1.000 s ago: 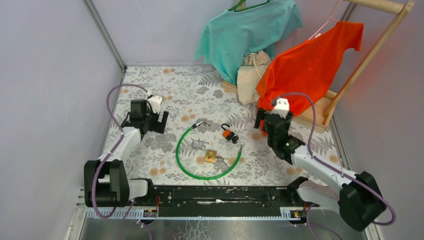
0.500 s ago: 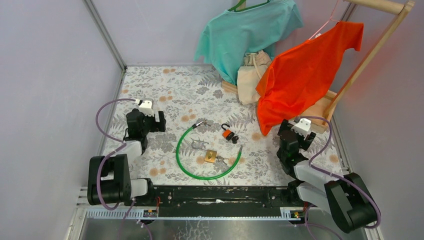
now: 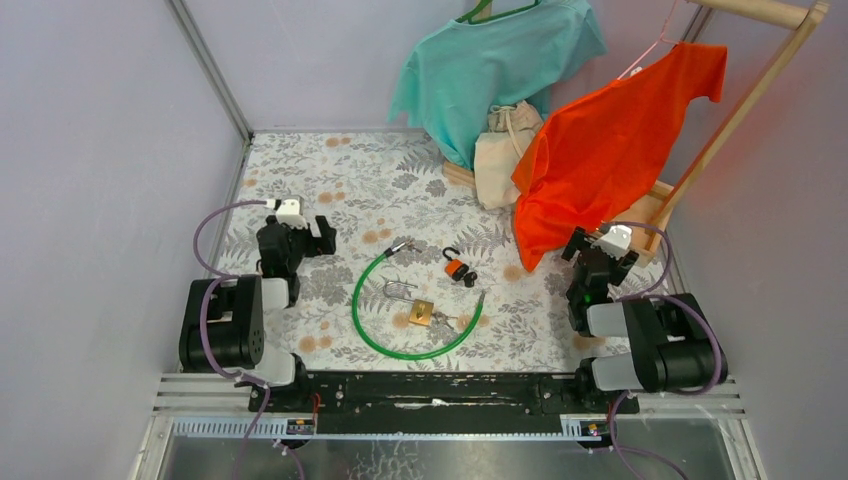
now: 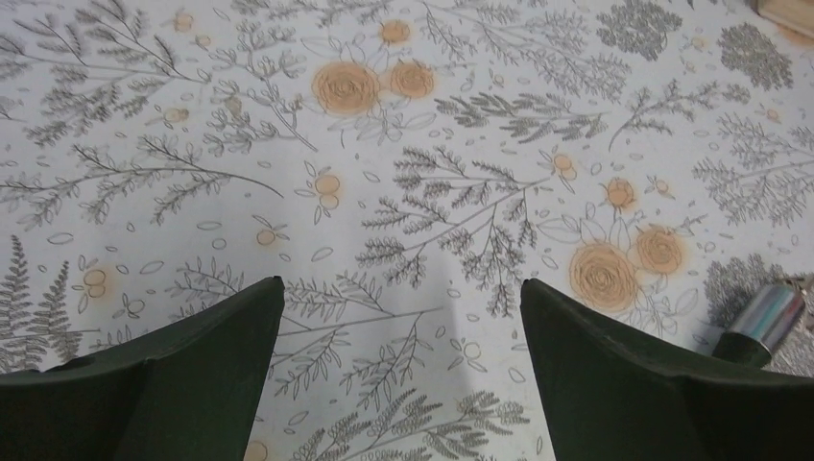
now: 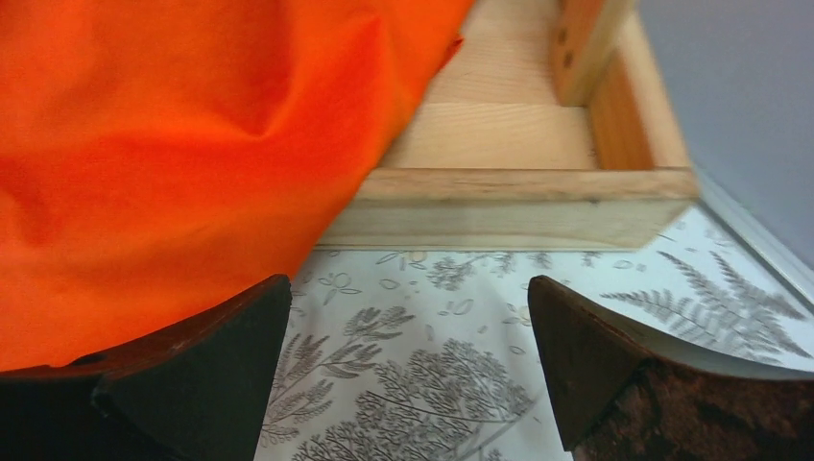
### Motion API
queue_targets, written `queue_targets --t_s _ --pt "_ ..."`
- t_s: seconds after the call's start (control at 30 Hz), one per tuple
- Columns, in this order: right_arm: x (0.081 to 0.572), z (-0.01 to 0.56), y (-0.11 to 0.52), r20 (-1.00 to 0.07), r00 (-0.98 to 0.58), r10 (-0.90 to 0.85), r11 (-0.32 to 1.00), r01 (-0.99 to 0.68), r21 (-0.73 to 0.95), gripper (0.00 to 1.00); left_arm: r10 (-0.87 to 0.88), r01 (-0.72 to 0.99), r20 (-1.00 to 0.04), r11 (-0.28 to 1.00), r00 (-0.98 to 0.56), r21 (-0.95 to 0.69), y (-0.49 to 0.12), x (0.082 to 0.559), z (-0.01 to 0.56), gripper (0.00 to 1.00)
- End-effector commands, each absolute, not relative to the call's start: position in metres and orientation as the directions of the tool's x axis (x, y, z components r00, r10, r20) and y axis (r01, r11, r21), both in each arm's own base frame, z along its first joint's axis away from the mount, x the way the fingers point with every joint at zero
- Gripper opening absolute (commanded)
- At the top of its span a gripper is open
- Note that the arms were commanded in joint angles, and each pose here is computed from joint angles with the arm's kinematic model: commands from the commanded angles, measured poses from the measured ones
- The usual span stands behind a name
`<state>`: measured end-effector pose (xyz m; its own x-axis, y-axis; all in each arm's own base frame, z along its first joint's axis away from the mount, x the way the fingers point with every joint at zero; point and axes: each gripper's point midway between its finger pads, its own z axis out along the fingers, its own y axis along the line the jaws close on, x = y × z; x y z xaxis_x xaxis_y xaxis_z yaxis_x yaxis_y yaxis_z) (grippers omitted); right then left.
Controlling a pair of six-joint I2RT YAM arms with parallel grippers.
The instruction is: Unlock with the key
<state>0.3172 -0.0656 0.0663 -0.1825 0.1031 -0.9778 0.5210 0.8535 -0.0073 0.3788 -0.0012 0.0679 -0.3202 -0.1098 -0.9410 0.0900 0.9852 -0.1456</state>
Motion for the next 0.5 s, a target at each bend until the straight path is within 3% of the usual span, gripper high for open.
queue_targets --t_s 0.0,0.1,0.27,0.47 --pt "0.354 0.085 -0.04 -0.987 -0.125 0.095 0.933 0.357 0.045 0.99 -0.06 0.113 -0.985 0.99 -0.159 -0.078 -0.013 0.39 0.096 1.0" --pt "0.36 0.078 -0.023 -0.991 -0.122 0.048 0.97 0.243 0.017 0.99 0.0 0.094 -0.999 0.996 -0.038 -0.004 -0.023 0.375 0.107 1.0" --pt "0.362 0.076 -0.029 -0.988 -0.138 0.073 0.963 0.266 0.034 0.99 -0.027 -0.04 -0.995 0.999 -0.094 -0.024 -0.009 0.377 0.095 1.0" --pt "0.359 0.078 -0.032 -0.99 -0.122 0.078 0.96 0.279 0.042 0.99 -0.036 -0.039 -0.996 0.999 -0.084 -0.033 -0.007 0.379 0.097 1.0"
